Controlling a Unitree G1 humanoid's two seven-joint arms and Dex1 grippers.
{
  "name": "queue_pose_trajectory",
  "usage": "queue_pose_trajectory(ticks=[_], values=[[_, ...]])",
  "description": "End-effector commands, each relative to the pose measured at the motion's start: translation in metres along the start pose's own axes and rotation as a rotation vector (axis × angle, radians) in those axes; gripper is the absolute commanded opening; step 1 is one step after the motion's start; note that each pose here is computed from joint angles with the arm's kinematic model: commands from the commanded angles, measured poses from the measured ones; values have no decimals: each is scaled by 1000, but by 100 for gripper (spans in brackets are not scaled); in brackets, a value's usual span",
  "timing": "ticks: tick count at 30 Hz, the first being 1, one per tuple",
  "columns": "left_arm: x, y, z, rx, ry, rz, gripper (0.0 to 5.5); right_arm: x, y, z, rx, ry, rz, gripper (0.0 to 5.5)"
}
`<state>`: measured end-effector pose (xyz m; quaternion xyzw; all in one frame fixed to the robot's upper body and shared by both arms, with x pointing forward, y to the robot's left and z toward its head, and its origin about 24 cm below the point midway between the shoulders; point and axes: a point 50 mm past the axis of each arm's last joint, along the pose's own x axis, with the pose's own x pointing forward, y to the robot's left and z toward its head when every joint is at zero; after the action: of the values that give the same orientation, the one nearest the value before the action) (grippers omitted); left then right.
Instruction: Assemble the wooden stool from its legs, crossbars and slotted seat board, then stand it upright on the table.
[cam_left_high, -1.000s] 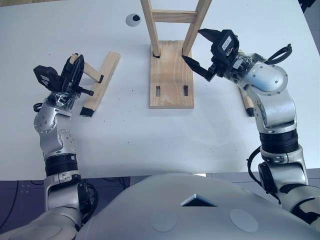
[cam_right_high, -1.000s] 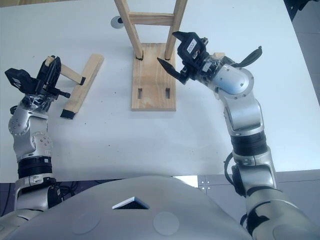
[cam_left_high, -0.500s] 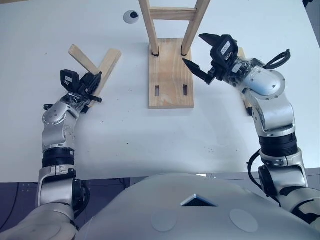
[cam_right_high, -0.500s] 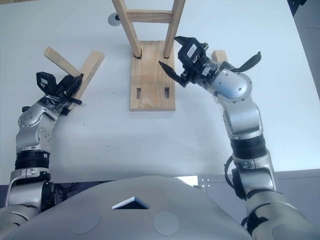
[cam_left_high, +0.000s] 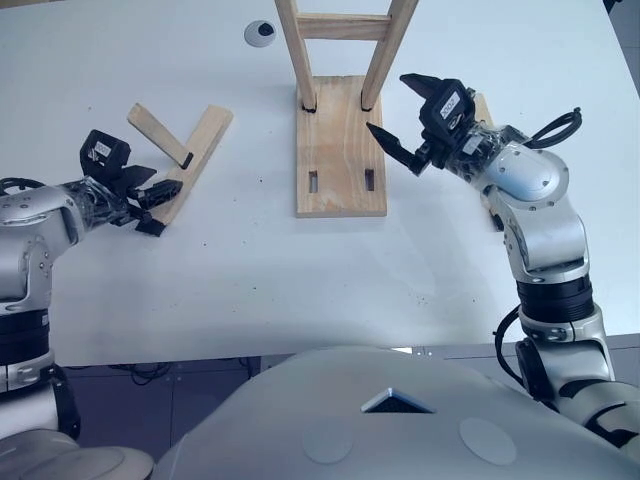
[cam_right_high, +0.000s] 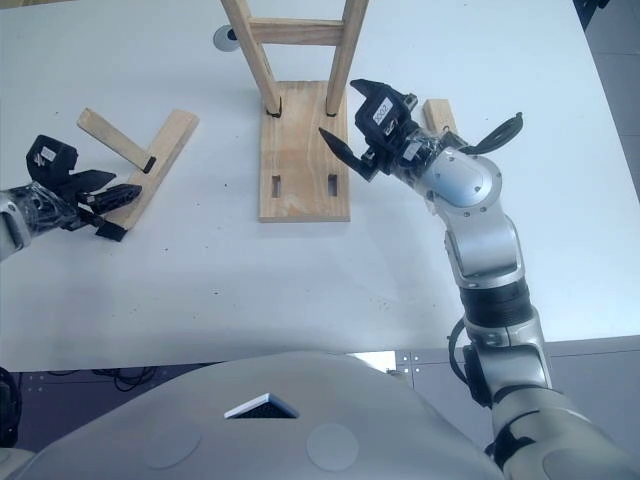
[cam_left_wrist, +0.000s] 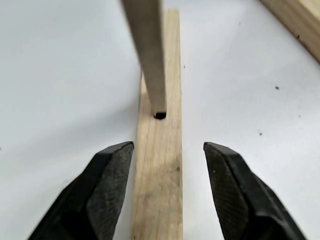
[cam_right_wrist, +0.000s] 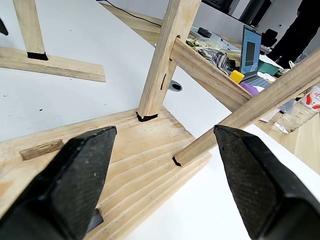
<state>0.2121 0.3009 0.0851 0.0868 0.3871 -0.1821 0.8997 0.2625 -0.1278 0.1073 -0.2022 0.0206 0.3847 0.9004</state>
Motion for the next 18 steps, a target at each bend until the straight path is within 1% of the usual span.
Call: queue_pose_trajectory(ticks=[1,4,6,7,10,12,13,15,18], values=[[4,5,-26,-38,100,9,257,-3,1,-1,-10,12,2,359],[14,2,-50,-83,157,-25,257,-2,0,-1,-15,12,9,359],[17,-1,-58,-98,168,-32,257,-1,-1,0,-18,12,14,359],[18,-1,-57,-115,149,-34,238,-2,-1,-1,-19,13,15,359],[18,-2,-52,-142,89,-46,205,-3,-3,-1,-11,12,13,359],[18,-2,-46,-167,38,-59,201,-3,-7,0,27,2,2,359],[18,-1,-43,-191,1,-64,201,-4,-12,1,59,-8,-8,359],[14,3,-29,-247,-121,-93,201,-6,-24,6,169,-46,-19,359],[-12,-5,21,-297,-497,-322,201,-10,-47,23,436,-157,48,359]])
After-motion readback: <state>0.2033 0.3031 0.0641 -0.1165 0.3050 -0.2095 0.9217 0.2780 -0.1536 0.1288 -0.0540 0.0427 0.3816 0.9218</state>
